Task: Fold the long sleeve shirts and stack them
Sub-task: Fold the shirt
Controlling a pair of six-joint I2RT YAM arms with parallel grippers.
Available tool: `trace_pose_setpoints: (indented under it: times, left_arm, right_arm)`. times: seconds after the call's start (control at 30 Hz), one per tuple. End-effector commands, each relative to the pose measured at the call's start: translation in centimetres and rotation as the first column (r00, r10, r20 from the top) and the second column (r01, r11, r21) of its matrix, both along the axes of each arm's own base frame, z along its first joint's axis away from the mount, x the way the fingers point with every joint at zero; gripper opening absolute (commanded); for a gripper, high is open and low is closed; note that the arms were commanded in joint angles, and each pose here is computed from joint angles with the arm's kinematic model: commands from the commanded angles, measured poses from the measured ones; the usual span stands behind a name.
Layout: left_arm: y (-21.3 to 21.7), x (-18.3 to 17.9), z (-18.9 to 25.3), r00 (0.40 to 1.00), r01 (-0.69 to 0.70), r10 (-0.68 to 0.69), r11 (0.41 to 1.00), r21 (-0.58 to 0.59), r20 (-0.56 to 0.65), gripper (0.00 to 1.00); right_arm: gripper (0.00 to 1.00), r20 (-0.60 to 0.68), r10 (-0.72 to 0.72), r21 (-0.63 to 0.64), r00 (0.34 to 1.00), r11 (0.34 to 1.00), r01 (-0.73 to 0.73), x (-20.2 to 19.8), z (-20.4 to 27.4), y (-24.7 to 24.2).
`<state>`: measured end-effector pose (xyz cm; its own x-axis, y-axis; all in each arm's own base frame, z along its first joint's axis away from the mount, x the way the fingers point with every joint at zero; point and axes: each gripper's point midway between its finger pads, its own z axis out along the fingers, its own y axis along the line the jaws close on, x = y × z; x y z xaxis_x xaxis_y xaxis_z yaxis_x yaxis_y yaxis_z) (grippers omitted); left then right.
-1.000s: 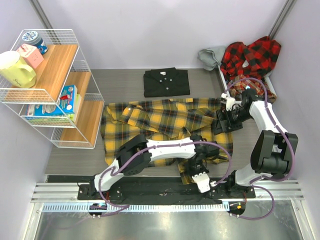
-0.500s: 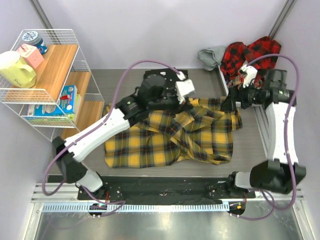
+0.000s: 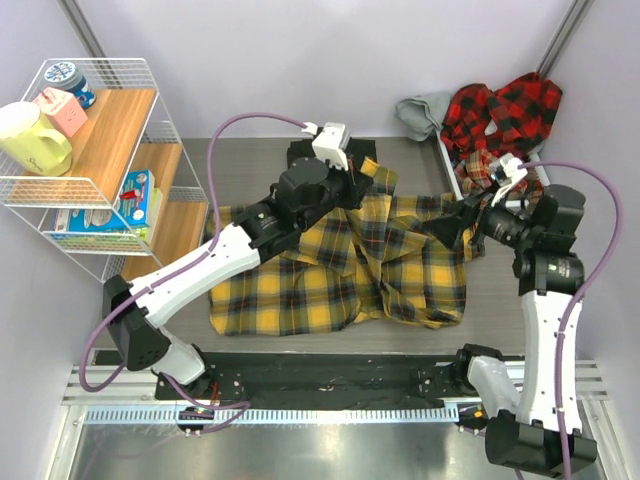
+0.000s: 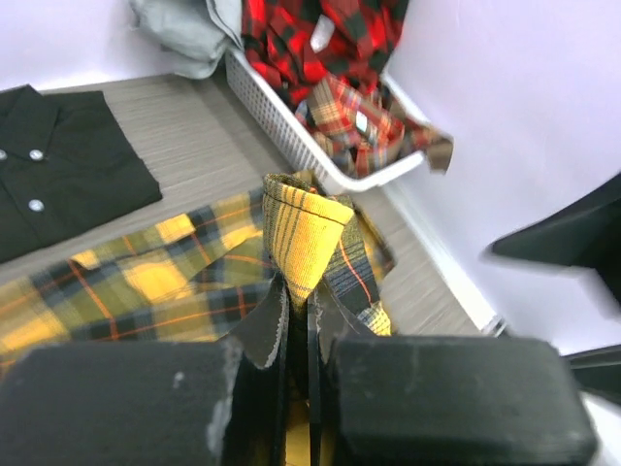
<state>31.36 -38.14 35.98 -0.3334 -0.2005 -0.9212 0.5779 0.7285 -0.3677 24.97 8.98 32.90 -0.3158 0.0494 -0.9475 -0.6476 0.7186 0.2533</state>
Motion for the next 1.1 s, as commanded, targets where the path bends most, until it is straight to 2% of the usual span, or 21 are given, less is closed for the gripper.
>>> trace_pose_setpoints:
  times: [0.0, 0.07, 0.2, 0.23, 0.33, 0.4, 0.47, 0.5, 0.53, 0.63, 0.73, 0.77, 0.83, 0.87, 0.93, 0.97, 1.03, 1.07]
  left_arm:
    - [0.0, 1.5, 3.9, 0.994, -0.111, 0.11, 0.967, -0.23, -0.016, 0.0]
    - [-0.2, 1.6, 4.3, 0.994, -0.106, 0.108, 0.96, -0.258, -0.005, 0.01]
    - [-0.8, 1.6, 4.6, 0.996, -0.078, 0.087, 0.956, -0.282, 0.018, 0.03]
    - [-1.0, 1.5, 4.8, 0.997, -0.07, 0.08, 0.956, -0.286, 0.023, 0.03]
    - [-1.2, 1.5, 4.7, 0.997, -0.066, 0.077, 0.957, -0.283, 0.025, 0.02]
    - [-1.2, 1.6, 4.7, 0.996, -0.075, 0.086, 0.956, -0.285, 0.025, 0.02]
    - [-1.3, 1.7, 4.7, 0.996, -0.075, 0.086, 0.956, -0.283, 0.027, 0.02]
    - [-1.2, 1.9, 4.6, 0.996, -0.08, 0.091, 0.957, -0.279, 0.027, 0.02]
    - [-1.1, 1.9, 4.5, 0.995, -0.081, 0.093, 0.959, -0.273, 0.031, 0.01]
    - [-0.6, 2.3, 3.9, 0.992, -0.115, 0.124, 0.962, -0.248, 0.023, 0.01]
    - [-0.4, 2.5, 2.6, 0.991, -0.135, 0.131, 0.966, -0.221, -0.032, 0.0]
    - [-0.5, 2.4, 2.5, 0.992, -0.129, 0.124, 0.966, -0.224, -0.037, 0.0]
    - [-0.7, 2.1, 2.2, 0.994, -0.111, 0.103, 0.965, -0.239, -0.045, 0.0]
    - [-0.9, 2.0, 2.2, 0.994, -0.105, 0.095, 0.963, -0.249, -0.05, 0.0]
    - [-1.2, 2.0, 2.3, 0.995, -0.095, 0.085, 0.961, -0.26, -0.05, 0.0]
    - [-1.3, 2.0, 2.6, 0.996, -0.089, 0.079, 0.959, -0.269, -0.049, 0.0]
    - [-1.6, 1.9, 2.8, 0.997, -0.077, 0.068, 0.959, -0.274, -0.043, 0.01]
    - [-1.7, 1.9, 3.0, 0.998, -0.067, 0.06, 0.957, -0.283, -0.035, 0.0]
  right_arm:
    - [0.96, 0.006, -0.017, 0.295, 1.0, 0.956, 0.014, 2.5, 2.9, 1.3]
    - [0.97, -0.035, -0.023, 0.385, 0.999, 0.922, 0.035, 3.2, 3.2, 2.3]
    - [1.0, -0.092, 0.055, 0.393, 0.994, 0.919, -0.015, 4.2, 2.6, 6.6]
    - [1.0, -0.114, 0.087, 0.428, 0.99, 0.903, -0.03, 3.8, 2.5, 7.5]
    - [1.0, -0.061, 0.104, 0.444, 0.993, 0.893, -0.067, 4.2, 3.6, 7.9]
    - [1.0, -0.05, 0.115, 0.429, 0.992, 0.9, -0.083, 4.1, 3.8, 8.0]
    - [1.0, 0.016, 0.122, 0.382, 0.992, 0.917, -0.118, 3.6, 4.5, 8.0]
    - [1.0, -0.029, 0.116, 0.351, 0.993, 0.931, -0.099, 3.4, 3.4, 7.8]
    - [1.0, 0.006, 0.114, 0.313, 0.994, 0.944, -0.11, 2.8, 4.0, 7.6]
    - [1.0, -0.037, 0.105, 0.241, 0.994, 0.966, -0.093, 1.6, 2.2, 6.5]
    - [1.0, -0.134, 0.1, 0.324, 0.986, 0.945, -0.052, 0.9, 1.4, 5.5]
    - [1.0, -0.092, 0.1, 0.346, 0.991, 0.936, -0.063, 0.8, 2.4, 5.6]
    - [1.0, -0.122, 0.09, 0.416, 0.988, 0.909, -0.031, 1.0, 2.5, 5.7]
    - [1.0, -0.077, 0.082, 0.437, 0.994, 0.898, -0.041, 1.4, 3.4, 5.6]
    - [1.0, -0.148, 0.092, 0.504, 0.985, 0.864, -0.005, 2.1, 2.9, 5.8]
    - [1.0, -0.116, 0.101, 0.526, 0.988, 0.85, -0.025, 2.4, 3.6, 5.9]
    - [1.0, -0.201, 0.143, 0.593, 0.969, 0.805, 0.004, 3.4, 2.9, 6.6]
    - [1.0, -0.172, 0.153, 0.609, 0.973, 0.793, -0.017, 3.7, 3.5, 6.8]
